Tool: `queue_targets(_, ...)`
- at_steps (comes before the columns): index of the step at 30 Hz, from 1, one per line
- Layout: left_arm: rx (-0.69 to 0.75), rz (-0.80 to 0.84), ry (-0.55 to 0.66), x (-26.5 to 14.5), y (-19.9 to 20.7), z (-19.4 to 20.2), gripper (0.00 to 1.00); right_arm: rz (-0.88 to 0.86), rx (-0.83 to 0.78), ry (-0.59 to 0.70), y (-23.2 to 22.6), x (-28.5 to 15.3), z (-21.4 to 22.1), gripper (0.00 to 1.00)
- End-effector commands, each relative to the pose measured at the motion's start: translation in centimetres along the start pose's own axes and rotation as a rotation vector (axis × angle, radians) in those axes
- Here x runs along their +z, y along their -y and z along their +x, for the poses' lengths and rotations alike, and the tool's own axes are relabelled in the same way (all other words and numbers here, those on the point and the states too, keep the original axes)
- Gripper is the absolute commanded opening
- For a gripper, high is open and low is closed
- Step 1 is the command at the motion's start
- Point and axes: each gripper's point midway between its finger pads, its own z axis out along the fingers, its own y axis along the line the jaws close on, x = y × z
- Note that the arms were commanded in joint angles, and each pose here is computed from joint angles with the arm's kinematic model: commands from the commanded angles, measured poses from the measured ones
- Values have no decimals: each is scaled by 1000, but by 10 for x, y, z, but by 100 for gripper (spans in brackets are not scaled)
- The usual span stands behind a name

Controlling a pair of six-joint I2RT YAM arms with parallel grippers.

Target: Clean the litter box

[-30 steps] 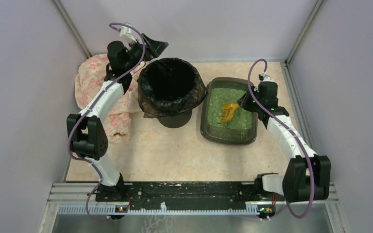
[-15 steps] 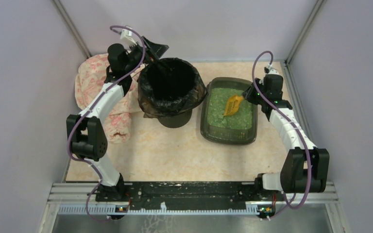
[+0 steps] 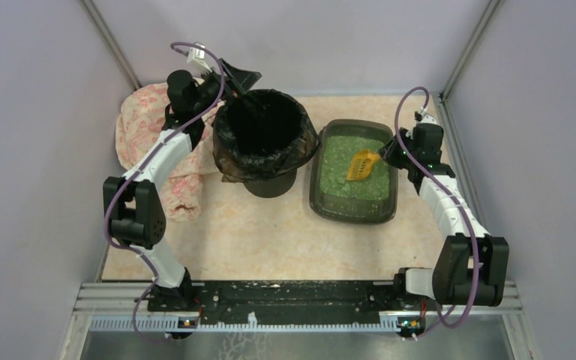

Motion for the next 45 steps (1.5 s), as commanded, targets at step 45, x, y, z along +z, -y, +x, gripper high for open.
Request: queue_targets(45,-25,116,-14,5,31,10,97,-255,-55,121,-45,-10,-39,0)
